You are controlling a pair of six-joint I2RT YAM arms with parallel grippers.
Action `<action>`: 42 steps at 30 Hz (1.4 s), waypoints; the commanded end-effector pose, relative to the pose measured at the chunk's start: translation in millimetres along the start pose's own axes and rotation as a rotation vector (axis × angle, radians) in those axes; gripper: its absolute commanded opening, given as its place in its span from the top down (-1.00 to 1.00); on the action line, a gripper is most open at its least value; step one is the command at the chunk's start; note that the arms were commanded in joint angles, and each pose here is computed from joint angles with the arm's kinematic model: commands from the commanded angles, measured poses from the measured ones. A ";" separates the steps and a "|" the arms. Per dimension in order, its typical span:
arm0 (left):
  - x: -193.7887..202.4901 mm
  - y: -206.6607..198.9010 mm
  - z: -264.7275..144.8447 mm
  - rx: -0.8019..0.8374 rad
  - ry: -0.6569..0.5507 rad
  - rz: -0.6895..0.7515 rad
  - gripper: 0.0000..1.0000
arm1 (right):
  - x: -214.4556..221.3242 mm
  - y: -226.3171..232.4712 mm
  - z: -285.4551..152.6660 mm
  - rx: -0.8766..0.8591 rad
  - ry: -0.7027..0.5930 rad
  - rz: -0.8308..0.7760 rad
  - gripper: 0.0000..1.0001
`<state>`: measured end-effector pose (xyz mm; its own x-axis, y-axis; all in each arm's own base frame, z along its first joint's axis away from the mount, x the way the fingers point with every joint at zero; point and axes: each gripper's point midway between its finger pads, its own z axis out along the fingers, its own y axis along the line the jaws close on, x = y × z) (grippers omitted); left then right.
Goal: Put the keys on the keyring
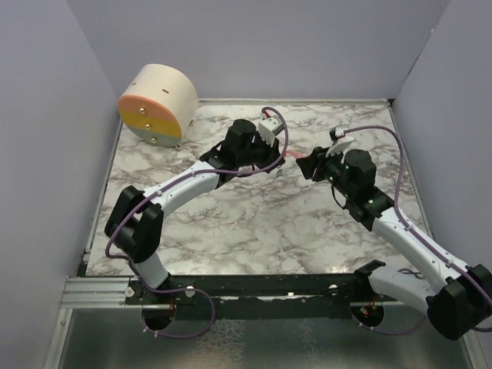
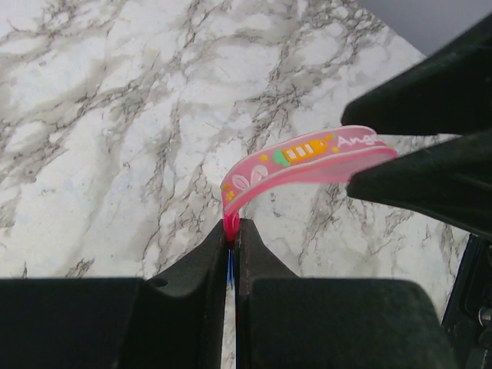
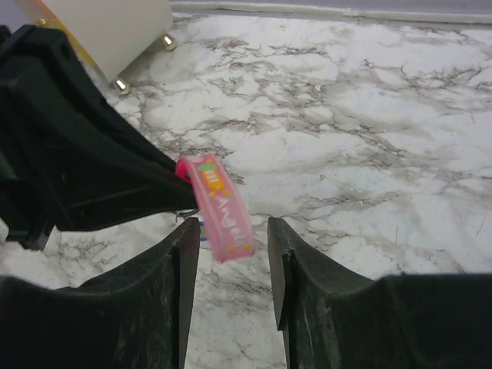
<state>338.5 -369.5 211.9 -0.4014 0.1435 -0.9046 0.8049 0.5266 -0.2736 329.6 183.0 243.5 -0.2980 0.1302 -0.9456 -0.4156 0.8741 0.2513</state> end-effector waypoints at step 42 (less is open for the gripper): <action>28.3 0.0 17.9 -0.001 0.336 -0.252 1.00 | 63.2 36.4 21.0 -0.300 0.096 -0.109 0.42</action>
<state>333.4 -375.1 170.9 -0.7053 0.2885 -0.6476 0.6595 0.6019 -0.4502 309.6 221.6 169.2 -0.3730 -0.0221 -0.9276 -0.6344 0.7356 0.2376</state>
